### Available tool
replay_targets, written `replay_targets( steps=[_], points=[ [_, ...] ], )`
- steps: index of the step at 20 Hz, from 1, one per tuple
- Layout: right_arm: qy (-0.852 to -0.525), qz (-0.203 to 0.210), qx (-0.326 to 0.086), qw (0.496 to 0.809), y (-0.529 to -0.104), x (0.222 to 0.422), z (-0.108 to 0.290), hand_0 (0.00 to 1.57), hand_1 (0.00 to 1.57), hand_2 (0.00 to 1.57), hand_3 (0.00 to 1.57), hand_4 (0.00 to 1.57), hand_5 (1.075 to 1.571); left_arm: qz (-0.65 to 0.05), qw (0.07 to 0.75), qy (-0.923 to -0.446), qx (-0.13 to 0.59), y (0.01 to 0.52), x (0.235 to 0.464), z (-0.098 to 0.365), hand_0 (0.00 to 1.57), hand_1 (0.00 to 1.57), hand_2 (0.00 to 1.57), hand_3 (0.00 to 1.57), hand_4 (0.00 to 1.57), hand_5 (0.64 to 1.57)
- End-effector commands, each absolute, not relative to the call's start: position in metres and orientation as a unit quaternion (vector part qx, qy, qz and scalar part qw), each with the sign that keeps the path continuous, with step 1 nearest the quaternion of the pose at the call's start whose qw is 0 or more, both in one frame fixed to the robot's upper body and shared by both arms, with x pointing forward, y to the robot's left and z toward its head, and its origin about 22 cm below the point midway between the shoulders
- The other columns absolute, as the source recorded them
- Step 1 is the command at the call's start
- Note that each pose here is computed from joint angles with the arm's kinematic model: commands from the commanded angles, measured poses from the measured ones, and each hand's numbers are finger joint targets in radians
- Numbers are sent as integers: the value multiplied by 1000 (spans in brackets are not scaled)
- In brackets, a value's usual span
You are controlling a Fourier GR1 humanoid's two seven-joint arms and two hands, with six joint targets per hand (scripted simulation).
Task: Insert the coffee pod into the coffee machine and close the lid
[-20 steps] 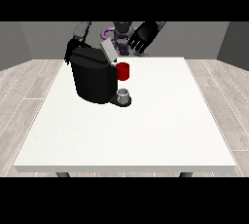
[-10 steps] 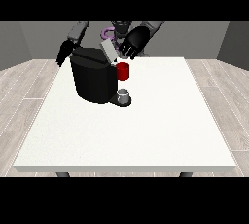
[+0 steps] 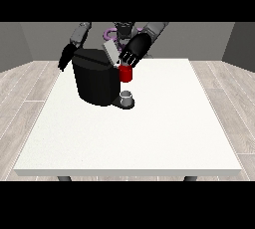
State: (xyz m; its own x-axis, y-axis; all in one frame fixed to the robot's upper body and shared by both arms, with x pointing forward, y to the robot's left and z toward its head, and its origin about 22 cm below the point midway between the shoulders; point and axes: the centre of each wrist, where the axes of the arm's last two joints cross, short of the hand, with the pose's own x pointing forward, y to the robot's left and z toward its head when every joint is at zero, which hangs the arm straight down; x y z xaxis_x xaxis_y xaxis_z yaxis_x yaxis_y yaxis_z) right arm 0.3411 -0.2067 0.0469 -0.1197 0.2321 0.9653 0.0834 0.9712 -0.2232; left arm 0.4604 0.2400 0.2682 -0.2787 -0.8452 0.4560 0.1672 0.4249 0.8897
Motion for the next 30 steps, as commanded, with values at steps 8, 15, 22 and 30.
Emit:
replay_targets(
  steps=[8,15,22,30],
  points=[
    [-755,56,-110,644,-203,346,57,0,0,0,0,169,1571,-465,541,-649,266,229,464,266,1192,1192,1248,1202,420,1571],
    [-744,46,-112,657,-215,350,67,0,0,0,0,104,1571,-475,529,-652,263,240,463,261,1227,1227,1258,1198,406,1571],
    [-752,55,-121,645,-216,350,59,0,0,0,0,0,1571,-466,516,-664,273,246,461,290,1198,1198,1224,1168,355,1571],
    [-749,43,-117,651,-215,345,49,0,0,0,0,0,1571,-492,495,-645,310,235,462,273,1216,1216,1228,1104,0,1571]
  ],
)
